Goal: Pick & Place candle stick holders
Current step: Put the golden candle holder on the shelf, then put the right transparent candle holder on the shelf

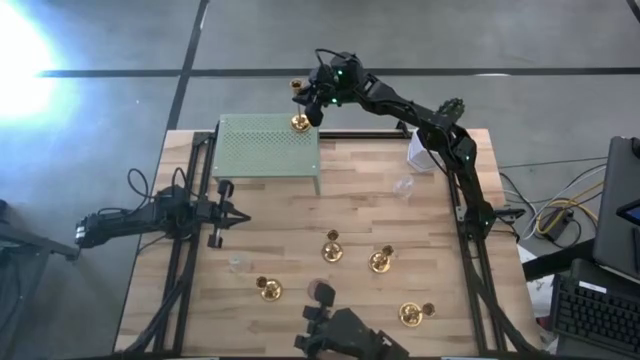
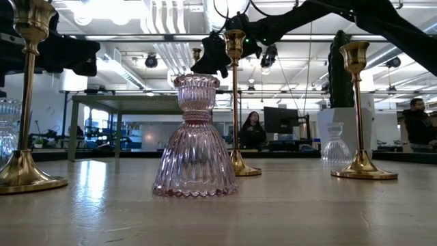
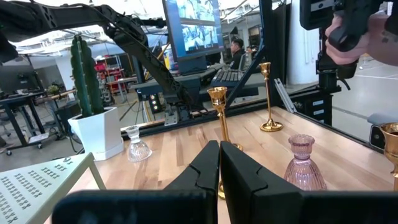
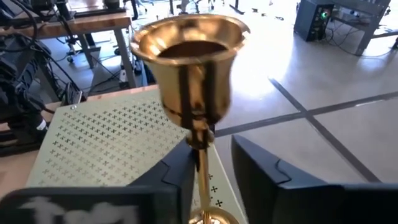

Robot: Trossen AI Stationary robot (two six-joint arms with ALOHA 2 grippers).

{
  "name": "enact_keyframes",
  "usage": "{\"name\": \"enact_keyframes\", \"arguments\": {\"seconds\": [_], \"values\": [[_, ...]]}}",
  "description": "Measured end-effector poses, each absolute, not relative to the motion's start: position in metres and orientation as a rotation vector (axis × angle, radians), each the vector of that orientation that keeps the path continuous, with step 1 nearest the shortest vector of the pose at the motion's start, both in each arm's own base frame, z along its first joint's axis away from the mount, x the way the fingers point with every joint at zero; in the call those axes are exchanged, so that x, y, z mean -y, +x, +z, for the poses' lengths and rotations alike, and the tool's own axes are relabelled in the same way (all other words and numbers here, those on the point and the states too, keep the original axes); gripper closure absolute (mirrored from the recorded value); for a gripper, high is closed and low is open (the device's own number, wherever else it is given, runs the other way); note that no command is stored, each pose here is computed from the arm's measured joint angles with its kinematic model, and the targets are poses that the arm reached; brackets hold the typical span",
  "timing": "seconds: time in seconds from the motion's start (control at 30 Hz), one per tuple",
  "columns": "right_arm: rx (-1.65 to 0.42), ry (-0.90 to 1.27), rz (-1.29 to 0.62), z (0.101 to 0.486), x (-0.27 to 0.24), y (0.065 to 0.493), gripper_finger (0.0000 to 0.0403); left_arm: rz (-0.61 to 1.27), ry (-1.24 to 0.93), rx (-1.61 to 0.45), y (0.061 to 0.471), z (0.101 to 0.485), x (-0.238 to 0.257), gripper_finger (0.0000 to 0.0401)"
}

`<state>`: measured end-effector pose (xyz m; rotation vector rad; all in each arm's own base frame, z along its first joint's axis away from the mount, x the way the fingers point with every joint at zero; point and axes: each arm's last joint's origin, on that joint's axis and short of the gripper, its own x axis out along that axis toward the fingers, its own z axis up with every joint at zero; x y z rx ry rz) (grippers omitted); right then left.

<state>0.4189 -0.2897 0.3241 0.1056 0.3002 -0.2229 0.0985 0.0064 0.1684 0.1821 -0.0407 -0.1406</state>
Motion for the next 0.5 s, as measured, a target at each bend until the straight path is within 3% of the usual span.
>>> {"name": "enact_keyframes", "arguments": {"seconds": [0.33, 0.5], "values": [[-0.304, 0.132, -0.226, 0.3241, 0.2894, 0.4184, 0.0165, -0.141, 0.182, 0.041, 0.0985, 0.1684, -0.0064, 0.0382], [-0.377, 0.126, -0.222, 0.3253, 0.2867, 0.4107, 0.012, -0.141, 0.182, 0.041, 0.0985, 0.1684, -0.0064, 0.0382]]}}
